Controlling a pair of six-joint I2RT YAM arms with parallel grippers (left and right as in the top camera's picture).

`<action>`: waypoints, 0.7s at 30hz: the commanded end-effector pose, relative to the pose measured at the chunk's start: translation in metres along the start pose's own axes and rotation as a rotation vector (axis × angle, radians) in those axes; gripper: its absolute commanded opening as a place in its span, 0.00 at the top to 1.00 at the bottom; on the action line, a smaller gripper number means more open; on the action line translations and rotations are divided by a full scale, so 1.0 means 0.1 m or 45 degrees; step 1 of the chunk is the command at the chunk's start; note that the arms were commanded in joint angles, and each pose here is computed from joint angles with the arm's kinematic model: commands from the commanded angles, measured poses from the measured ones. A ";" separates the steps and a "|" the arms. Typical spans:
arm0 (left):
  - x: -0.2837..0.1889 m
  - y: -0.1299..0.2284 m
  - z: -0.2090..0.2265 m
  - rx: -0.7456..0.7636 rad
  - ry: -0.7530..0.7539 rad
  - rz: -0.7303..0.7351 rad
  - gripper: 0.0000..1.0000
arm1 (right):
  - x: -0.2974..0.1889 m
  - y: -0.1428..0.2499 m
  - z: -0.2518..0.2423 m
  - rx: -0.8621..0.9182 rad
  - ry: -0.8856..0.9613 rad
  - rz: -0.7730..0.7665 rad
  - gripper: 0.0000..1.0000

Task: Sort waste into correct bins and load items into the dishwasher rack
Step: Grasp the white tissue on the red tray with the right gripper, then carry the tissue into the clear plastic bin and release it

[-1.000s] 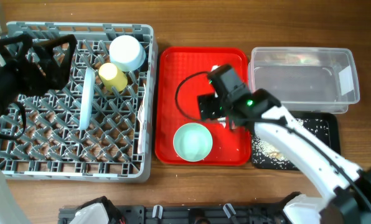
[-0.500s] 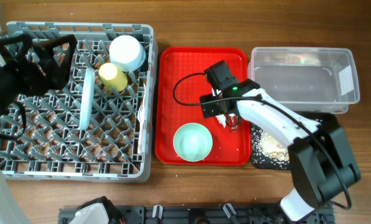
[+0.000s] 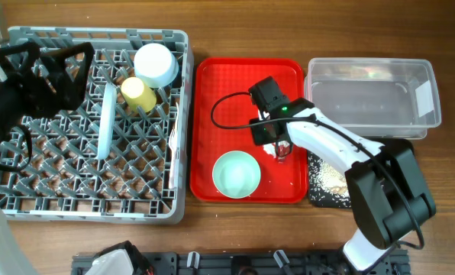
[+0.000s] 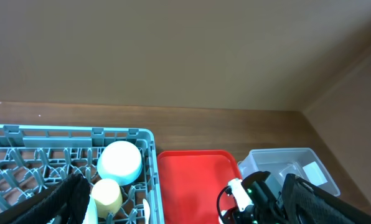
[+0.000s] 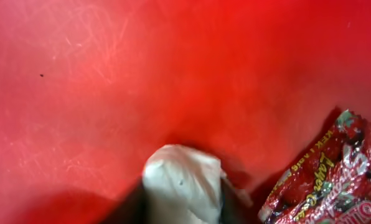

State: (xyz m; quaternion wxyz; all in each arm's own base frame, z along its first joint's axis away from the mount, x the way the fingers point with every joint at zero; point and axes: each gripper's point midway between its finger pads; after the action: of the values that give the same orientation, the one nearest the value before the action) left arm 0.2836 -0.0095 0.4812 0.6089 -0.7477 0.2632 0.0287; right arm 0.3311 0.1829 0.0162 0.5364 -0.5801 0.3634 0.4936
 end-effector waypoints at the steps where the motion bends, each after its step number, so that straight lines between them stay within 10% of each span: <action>1: 0.00 -0.01 -0.03 -0.006 0.016 -0.005 0.00 | 0.04 0.06 0.04 0.027 -0.030 0.029 0.96; 11: 0.00 -0.01 -0.03 -0.006 0.016 -0.005 0.00 | -1.26 -0.68 0.01 0.084 -0.076 -0.271 0.96; 21: 0.00 -0.01 -0.03 -0.006 0.016 -0.005 0.00 | -1.59 -0.71 -1.56 0.503 0.444 -0.420 0.93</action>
State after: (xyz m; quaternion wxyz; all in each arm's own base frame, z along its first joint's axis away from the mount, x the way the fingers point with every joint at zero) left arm 0.2836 -0.0095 0.4812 0.6088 -0.7478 0.2633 0.0288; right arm 0.3840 0.0825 0.2042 0.6558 -0.6038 0.3595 0.2761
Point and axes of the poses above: each gripper's point midway between its finger pads, its own x axis out along the fingers, its own z axis along the line the jaws close on, y = z × x, and after that the axes turned 4 degrees about x, right-handed
